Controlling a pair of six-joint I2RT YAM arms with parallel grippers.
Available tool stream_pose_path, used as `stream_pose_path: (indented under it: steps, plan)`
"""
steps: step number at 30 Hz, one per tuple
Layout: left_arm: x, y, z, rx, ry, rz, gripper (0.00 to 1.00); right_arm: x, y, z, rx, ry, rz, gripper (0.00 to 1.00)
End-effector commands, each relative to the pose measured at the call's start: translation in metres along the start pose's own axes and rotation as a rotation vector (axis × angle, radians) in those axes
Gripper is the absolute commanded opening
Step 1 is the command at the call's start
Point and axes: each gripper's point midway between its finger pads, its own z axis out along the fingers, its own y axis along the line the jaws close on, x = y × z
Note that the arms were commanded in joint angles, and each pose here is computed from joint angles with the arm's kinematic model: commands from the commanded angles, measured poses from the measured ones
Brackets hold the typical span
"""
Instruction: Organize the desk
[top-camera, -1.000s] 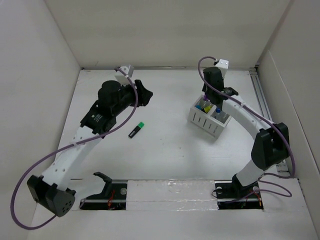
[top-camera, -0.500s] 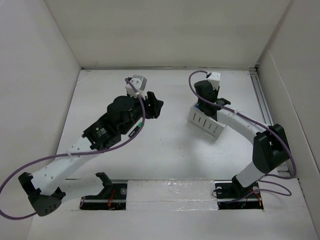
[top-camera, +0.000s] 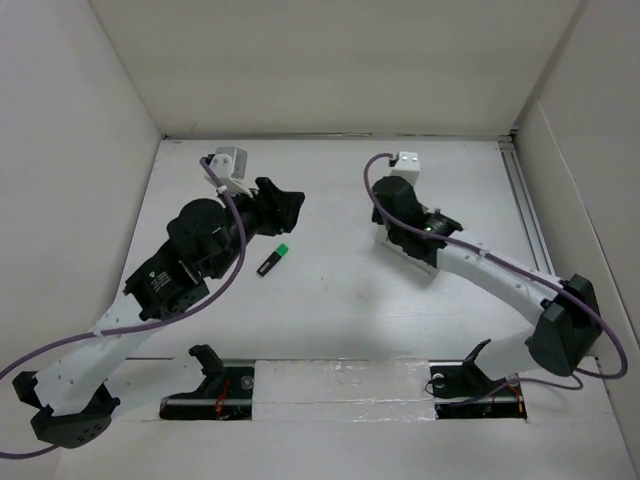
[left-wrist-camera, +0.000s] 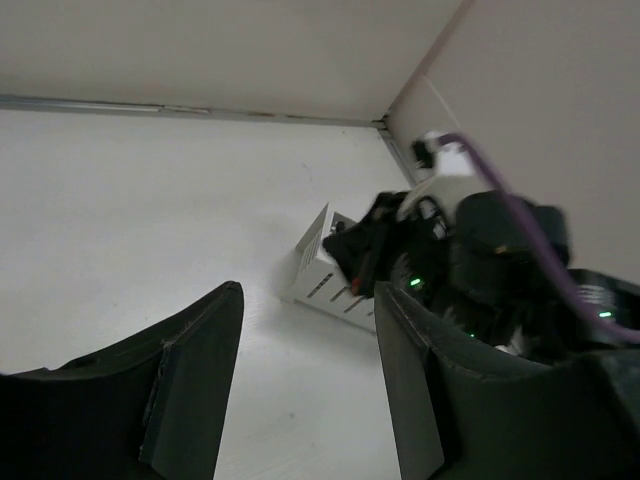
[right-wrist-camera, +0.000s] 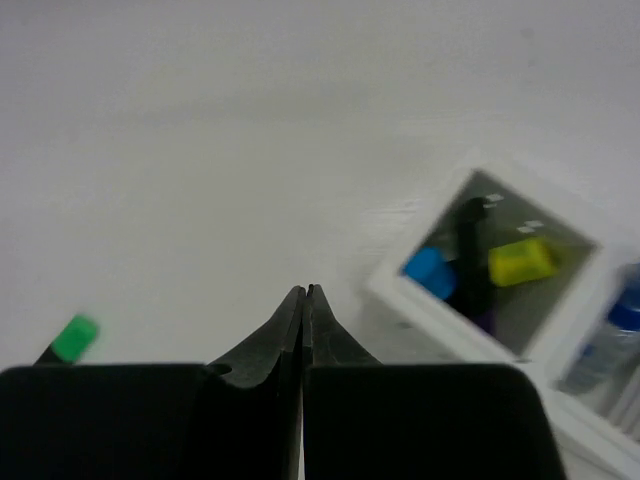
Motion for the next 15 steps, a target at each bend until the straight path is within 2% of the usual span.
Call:
stream_pose_path:
  steps: [1,3,4,5,7,8,10,11,15]
  plan:
    - [-0.043,-0.012,-0.025,0.052,-0.107,-0.082,0.51,0.045,0.079,-0.002,-0.195,0.129,-0.028,0.00]
    - [-0.044,-0.011,-0.031,0.058,-0.103,-0.085,0.51,0.064,0.114,-0.003,-0.268,0.188,-0.045,0.00]
    - [-0.049,-0.011,-0.038,0.064,-0.116,-0.096,0.52,0.081,0.138,-0.001,-0.289,0.235,-0.089,0.03]
    - [-0.050,-0.010,-0.042,0.066,-0.116,-0.098,0.52,0.091,0.152,0.002,-0.304,0.267,-0.095,0.22]
    - [-0.053,-0.008,-0.052,0.074,-0.128,-0.103,0.53,0.091,0.181,0.005,-0.330,0.295,-0.099,0.41]
    - [-0.052,-0.007,-0.054,0.078,-0.128,-0.105,0.53,0.121,0.191,0.016,-0.318,0.345,-0.136,0.57]
    - [-0.047,-0.002,-0.061,0.079,-0.124,-0.107,0.54,0.124,0.210,0.024,-0.330,0.376,-0.110,0.64]
    - [-0.046,-0.002,-0.063,0.086,-0.122,-0.112,0.54,0.148,0.211,0.036,-0.298,0.418,-0.126,0.68]
    - [-0.037,-0.005,-0.071,0.133,-0.101,-0.112,0.55,0.170,0.227,0.049,-0.266,0.466,-0.099,0.73]
